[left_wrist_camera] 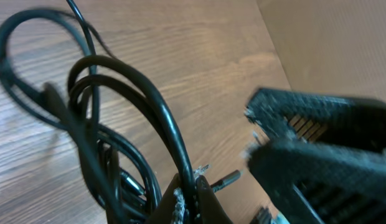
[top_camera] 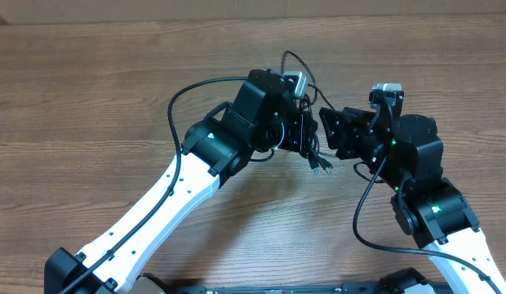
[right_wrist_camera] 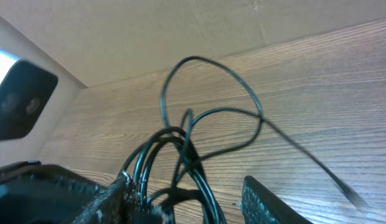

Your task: Untangle cables

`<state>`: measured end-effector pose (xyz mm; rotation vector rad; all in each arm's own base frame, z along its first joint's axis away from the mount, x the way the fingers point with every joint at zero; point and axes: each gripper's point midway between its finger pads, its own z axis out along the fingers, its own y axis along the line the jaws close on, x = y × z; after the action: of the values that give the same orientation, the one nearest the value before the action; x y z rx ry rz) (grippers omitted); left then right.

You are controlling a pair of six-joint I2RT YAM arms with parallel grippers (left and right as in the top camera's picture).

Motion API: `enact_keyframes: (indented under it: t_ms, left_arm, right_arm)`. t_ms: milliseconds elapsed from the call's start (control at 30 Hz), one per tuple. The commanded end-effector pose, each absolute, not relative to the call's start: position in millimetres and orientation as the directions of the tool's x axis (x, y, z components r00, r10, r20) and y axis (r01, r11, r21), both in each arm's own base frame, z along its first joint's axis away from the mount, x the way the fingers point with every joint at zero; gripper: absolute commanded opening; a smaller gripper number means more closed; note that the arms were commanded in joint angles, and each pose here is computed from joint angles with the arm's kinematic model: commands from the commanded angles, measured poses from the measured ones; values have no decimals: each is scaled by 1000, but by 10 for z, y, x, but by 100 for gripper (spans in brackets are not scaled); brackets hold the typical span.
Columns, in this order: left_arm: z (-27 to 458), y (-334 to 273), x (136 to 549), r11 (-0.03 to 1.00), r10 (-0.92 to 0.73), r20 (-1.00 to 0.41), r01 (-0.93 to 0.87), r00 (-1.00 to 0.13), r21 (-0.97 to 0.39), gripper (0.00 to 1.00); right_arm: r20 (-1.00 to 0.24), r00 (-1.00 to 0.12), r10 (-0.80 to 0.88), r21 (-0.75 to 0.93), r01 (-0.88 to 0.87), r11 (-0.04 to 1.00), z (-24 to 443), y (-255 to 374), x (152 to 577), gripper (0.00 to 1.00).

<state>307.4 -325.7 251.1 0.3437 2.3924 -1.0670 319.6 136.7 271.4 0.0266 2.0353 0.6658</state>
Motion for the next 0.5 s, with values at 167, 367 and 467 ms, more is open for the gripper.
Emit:
enact_keyframes:
  t_ms: [167, 367, 467]
  left_arm:
    - [2596, -3295, 2961, 603, 143, -612, 559, -778, -569, 4]
    - [2507, -3269, 2844, 477, 404, -751, 821, -522, -313, 4]
    - [2442, -3211, 2855, 460, 467, -759, 858, -453, -228, 4]
  right_arm:
    - [-786, -554, 275, 453, -214, 865, 2675, 1311, 3174, 59]
    - [-742, -584, 330, 474, -108, 874, 2544, 1196, 3156, 60]
    - [-714, -583, 387, 514, -62, 856, 2543, 1143, 3173, 60]
